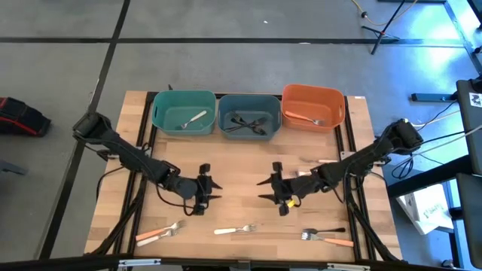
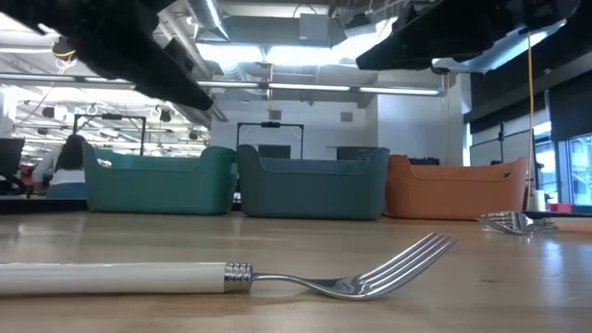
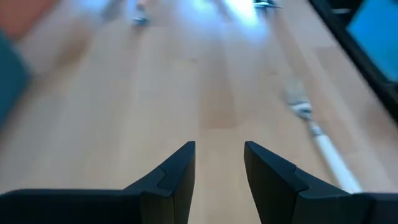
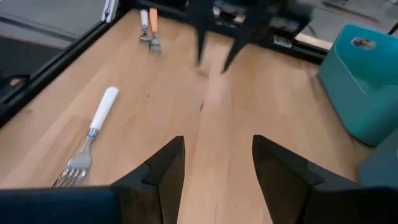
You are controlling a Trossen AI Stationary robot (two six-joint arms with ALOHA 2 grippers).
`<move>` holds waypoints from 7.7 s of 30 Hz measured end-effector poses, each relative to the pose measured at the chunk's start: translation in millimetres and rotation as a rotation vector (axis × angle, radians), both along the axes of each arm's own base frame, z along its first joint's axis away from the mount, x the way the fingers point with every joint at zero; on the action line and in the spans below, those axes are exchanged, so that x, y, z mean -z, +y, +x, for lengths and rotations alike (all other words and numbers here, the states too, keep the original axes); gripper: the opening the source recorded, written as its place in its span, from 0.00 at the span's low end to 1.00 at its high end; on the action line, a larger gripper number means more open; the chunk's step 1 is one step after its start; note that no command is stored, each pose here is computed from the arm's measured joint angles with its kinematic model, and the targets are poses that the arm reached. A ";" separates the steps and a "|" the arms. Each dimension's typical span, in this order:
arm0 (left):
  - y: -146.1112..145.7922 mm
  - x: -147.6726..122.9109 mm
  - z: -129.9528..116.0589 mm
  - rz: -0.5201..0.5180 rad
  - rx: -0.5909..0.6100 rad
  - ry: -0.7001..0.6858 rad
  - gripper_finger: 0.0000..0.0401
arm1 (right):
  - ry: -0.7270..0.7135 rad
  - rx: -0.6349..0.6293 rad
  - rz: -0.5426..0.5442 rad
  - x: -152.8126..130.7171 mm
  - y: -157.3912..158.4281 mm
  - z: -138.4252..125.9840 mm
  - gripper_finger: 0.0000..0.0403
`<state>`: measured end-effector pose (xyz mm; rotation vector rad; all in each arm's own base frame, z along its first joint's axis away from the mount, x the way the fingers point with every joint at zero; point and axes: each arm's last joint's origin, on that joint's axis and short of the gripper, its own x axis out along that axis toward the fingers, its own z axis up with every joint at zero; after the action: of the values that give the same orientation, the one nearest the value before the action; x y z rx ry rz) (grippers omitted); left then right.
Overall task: Sort silverware by color (type)
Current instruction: Put the bottom right white fork into the green bin, then put the right white fork into the green bin
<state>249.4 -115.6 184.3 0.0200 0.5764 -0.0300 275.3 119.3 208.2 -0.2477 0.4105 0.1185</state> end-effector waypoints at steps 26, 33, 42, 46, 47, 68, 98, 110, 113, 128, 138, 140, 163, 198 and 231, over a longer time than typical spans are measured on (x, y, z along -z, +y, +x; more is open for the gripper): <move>-77.5 74.5 54.1 -0.193 0.255 0.127 0.33 | -0.012 0.103 0.219 25.3 6.7 16.0 0.44; -81.4 87.5 52.9 -0.184 0.271 0.170 0.33 | -0.018 0.123 0.275 26.0 7.3 17.2 0.44; -77.4 99.1 51.8 -0.132 0.236 0.236 0.29 | -0.019 0.135 0.301 25.7 7.3 17.3 0.44; -77.0 100.2 50.5 -0.108 0.216 0.241 0.18 | -0.034 0.140 0.306 24.4 7.3 17.8 0.44; -76.9 100.4 50.3 -0.106 0.214 0.243 0.15 | -0.037 0.140 0.307 24.2 7.3 17.9 0.44; -74.3 93.1 47.2 -0.058 0.172 0.221 0.11 | -0.036 0.140 0.302 24.3 7.3 17.8 0.44; -72.3 94.4 43.7 0.059 0.142 0.226 0.14 | -0.034 0.140 0.301 24.5 7.2 17.8 0.44; -63.3 48.7 10.6 0.207 0.040 0.237 0.16 | -0.077 0.132 0.322 20.1 8.0 19.4 0.44; -54.3 42.6 -0.5 0.201 0.025 0.222 0.16 | -0.081 0.132 0.323 19.7 8.1 19.5 0.44; -3.1 17.1 -54.4 0.168 -0.069 0.083 0.18 | -0.141 0.279 0.220 18.3 -2.5 22.3 0.44; 44.7 -32.8 -59.6 0.163 -0.149 0.095 0.18 | -0.135 0.334 0.245 18.7 -39.4 35.3 0.44; 57.3 -44.7 -65.1 0.165 -0.195 0.142 0.18 | -0.133 0.337 0.245 18.8 -44.1 36.6 0.44; 151.8 -103.8 -109.2 0.254 -0.615 0.443 0.18 | -0.028 0.174 0.220 82.5 -1.4 44.6 0.44; 261.6 -51.9 -91.3 0.125 -0.724 0.778 0.18 | -0.112 0.150 0.212 84.2 -5.0 52.3 0.44; 190.5 -115.2 -87.6 0.018 -0.404 0.212 0.27 | -0.052 0.241 0.130 65.7 -10.8 41.9 0.44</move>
<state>161.8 74.9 299.5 -0.0837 0.7840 0.3695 317.3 108.4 142.5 -0.0722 0.3767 -0.0978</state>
